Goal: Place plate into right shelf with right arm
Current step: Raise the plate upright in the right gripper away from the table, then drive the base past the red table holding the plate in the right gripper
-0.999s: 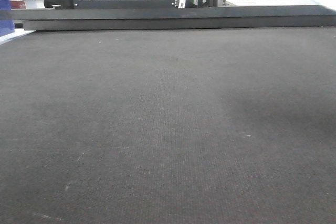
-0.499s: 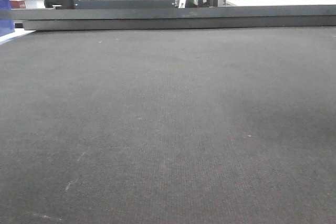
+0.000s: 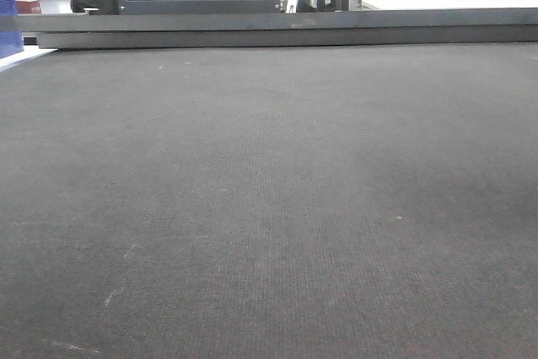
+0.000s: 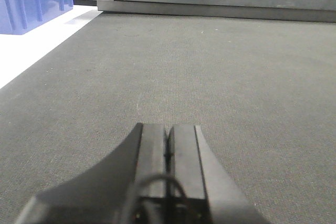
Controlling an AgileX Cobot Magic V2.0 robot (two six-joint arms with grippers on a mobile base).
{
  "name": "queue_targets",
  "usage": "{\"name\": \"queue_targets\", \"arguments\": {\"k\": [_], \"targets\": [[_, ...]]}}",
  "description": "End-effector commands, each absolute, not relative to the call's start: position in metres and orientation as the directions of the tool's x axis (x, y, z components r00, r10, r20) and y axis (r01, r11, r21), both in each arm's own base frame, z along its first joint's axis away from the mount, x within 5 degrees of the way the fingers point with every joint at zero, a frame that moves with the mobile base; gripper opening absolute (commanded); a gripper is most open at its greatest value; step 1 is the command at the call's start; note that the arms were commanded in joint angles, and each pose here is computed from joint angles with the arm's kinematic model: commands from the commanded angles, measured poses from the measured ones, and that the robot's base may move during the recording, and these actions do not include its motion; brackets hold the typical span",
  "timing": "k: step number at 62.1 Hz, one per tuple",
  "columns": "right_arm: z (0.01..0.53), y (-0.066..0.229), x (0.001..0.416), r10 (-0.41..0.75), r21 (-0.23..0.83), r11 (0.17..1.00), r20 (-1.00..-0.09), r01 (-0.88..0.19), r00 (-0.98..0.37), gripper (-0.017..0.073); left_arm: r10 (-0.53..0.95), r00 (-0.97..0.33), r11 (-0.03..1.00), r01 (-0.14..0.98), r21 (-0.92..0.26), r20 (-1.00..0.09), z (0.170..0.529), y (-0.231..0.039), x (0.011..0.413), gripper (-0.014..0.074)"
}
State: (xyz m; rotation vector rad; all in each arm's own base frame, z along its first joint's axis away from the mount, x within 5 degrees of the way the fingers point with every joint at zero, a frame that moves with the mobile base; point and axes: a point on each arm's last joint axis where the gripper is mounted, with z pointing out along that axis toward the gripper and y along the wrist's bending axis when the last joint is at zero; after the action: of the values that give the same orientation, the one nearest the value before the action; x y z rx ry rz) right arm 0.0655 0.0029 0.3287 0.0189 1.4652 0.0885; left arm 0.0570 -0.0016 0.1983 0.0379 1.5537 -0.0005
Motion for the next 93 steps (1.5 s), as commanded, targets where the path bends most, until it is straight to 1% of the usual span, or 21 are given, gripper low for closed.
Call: {"name": "queue_targets", "arguments": {"k": [1,93], "targets": [[0.3455,0.0019,0.063,0.057,0.05,0.998,-0.975,-0.039,0.217,0.0051,0.007,0.106,1.0,0.013,0.008,-0.994,0.2035,-0.0006,0.0562,-0.0128],[0.3455,0.0019,0.0632,0.057,0.05,0.998,-0.975,-0.039,0.216,0.0051,0.007,0.106,1.0,0.013,0.008,-0.994,0.2035,-0.0006,0.0562,-0.0128]]}}
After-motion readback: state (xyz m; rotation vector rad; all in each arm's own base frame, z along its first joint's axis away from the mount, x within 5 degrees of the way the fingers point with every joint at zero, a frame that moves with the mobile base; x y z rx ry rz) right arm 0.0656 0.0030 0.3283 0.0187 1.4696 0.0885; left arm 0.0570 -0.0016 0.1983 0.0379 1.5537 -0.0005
